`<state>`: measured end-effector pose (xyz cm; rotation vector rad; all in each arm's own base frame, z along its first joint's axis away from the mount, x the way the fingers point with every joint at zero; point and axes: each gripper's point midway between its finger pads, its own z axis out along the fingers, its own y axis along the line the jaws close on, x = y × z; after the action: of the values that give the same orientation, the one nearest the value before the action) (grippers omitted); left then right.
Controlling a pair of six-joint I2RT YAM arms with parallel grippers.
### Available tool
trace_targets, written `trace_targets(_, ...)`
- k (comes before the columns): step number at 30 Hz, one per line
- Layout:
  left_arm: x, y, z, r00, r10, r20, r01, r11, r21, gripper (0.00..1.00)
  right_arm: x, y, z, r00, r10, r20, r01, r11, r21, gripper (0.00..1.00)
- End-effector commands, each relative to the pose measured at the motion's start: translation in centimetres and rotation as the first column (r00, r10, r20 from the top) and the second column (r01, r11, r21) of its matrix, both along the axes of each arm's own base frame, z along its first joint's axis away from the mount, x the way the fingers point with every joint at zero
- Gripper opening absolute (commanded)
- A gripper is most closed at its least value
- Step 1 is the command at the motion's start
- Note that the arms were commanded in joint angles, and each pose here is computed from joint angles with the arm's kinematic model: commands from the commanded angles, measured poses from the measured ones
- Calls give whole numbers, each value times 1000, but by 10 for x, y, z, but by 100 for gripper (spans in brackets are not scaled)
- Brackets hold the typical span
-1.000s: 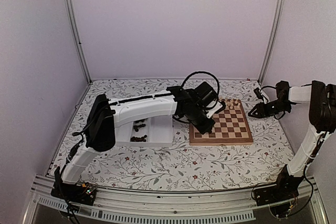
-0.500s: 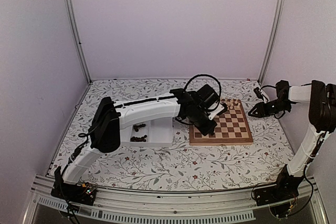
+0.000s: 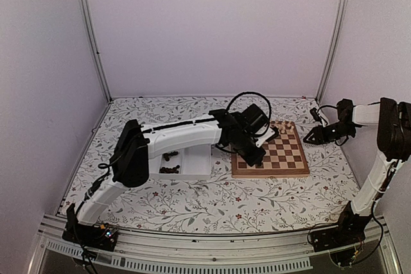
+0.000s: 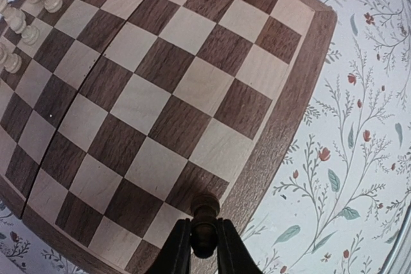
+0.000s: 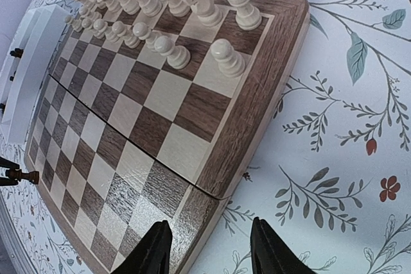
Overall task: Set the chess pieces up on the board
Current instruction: Place the chess piece on the chessboard.
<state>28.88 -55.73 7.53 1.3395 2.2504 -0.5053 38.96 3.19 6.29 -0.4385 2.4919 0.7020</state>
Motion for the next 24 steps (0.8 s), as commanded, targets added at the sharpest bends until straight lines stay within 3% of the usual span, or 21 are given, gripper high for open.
trace_targets(1, 2, -6, -4, 1000, -6, 6, 6, 1000, -8, 18, 3, 2, 1, 1000, 16, -2, -16, 1000, 20, 45)
trace_targets(11, 1, -9, -7, 1000, -13, -3, 13, 1000, -14, 21, 2, 3, -1, 1000, 19, -11, -19, 1000, 24, 45)
trace_targets(24, 6, -16, -4, 1000, 0, 13, 0, 999, -46, 14, 2, 4, -3, 1000, 22, -20, -22, 999, 32, 45)
